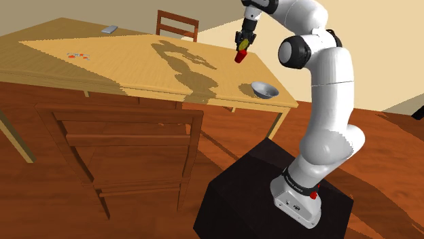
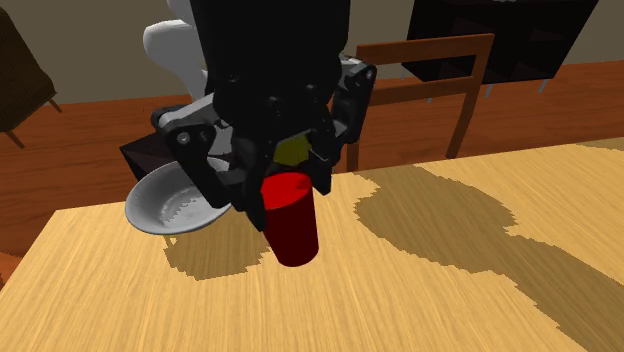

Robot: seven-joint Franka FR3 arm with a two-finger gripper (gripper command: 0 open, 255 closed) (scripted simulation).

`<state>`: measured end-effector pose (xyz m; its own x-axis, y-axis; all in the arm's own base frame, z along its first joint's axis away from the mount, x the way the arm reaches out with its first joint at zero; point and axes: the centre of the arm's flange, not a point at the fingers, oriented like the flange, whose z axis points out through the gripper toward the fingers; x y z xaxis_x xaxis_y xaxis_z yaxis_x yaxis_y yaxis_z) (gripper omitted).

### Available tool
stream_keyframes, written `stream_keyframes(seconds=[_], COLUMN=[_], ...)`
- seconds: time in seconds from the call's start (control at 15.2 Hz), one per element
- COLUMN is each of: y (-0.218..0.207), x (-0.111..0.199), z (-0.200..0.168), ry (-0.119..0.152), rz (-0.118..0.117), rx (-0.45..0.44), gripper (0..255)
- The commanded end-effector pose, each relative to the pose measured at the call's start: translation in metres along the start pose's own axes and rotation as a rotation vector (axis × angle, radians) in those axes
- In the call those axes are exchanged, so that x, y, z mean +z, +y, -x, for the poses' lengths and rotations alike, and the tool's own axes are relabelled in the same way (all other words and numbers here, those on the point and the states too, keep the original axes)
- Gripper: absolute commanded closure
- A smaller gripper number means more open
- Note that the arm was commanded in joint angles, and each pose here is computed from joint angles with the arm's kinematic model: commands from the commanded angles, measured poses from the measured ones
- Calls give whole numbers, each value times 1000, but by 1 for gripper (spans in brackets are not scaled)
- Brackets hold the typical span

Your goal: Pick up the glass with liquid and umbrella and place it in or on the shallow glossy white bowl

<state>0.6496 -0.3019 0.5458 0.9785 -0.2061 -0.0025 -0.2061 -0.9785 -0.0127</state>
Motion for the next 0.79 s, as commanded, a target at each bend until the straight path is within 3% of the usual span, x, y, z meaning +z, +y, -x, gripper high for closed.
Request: stream_keyframes(seconds=[0.0,0.73], y=[6,48], x=[-2,-2], z=[20,159], ry=[1,1], rz=[0,0], rx=[0,0], gripper=[255,255])
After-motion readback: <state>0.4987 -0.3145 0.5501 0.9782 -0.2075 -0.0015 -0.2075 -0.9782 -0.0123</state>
